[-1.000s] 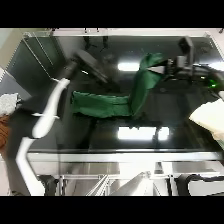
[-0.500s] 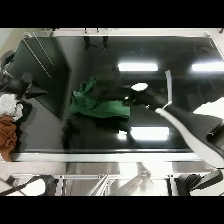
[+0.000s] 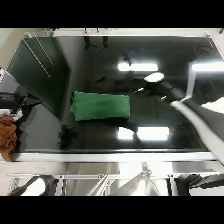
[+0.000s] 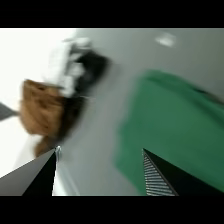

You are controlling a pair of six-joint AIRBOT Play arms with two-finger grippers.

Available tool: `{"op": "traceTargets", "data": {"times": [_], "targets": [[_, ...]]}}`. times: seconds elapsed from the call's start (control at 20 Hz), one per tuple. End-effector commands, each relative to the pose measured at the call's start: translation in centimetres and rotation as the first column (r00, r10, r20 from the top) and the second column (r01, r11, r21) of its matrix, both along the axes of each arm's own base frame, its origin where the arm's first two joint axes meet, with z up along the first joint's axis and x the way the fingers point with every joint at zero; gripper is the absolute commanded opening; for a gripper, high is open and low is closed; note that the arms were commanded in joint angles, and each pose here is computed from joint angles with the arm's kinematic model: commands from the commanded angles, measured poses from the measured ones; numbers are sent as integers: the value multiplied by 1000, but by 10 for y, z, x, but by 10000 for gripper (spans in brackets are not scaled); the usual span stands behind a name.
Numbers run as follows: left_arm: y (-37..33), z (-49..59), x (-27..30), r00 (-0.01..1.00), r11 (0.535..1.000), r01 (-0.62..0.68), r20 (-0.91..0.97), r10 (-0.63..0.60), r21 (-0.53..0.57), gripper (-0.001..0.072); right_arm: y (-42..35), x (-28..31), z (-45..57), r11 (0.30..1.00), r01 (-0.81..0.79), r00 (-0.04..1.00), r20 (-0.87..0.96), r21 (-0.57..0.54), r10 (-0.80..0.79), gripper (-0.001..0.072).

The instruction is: Fold the shirts.

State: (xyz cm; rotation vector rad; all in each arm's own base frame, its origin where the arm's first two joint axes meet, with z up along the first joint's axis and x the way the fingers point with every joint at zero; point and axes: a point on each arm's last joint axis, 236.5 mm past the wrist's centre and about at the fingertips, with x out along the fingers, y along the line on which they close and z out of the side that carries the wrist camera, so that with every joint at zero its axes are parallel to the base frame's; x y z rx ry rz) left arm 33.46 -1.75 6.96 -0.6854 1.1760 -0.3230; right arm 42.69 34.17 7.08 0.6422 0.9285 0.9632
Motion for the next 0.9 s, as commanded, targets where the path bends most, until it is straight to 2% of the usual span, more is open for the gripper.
{"op": "traceTargets", "data": {"times": [0.0,0.1,0.3,0.6,0.85], "targets": [[-18,-1,2,999,999,42,12,-42,-6,22,-151,-12,-40,930,103,960,-208,-352,-185,585],[-25,-10,2,997,997,74,-14,-74,-16,21,-194,-35,-71,907,121,911,-317,-403,-262,586],[-29,-37,4,990,993,101,-92,-106,-58,22,-190,-53,-120,930,81,861,-445,-359,-247,592],[-37,-59,-9,963,970,167,-180,-199,-177,22,-135,-37,-142,988,107,824,-547,-111,-150,596],[-39,-58,-8,965,968,168,-172,-200,-185,22,-93,-47,-164,994,78,804,-584,-80,-110,596]]}}
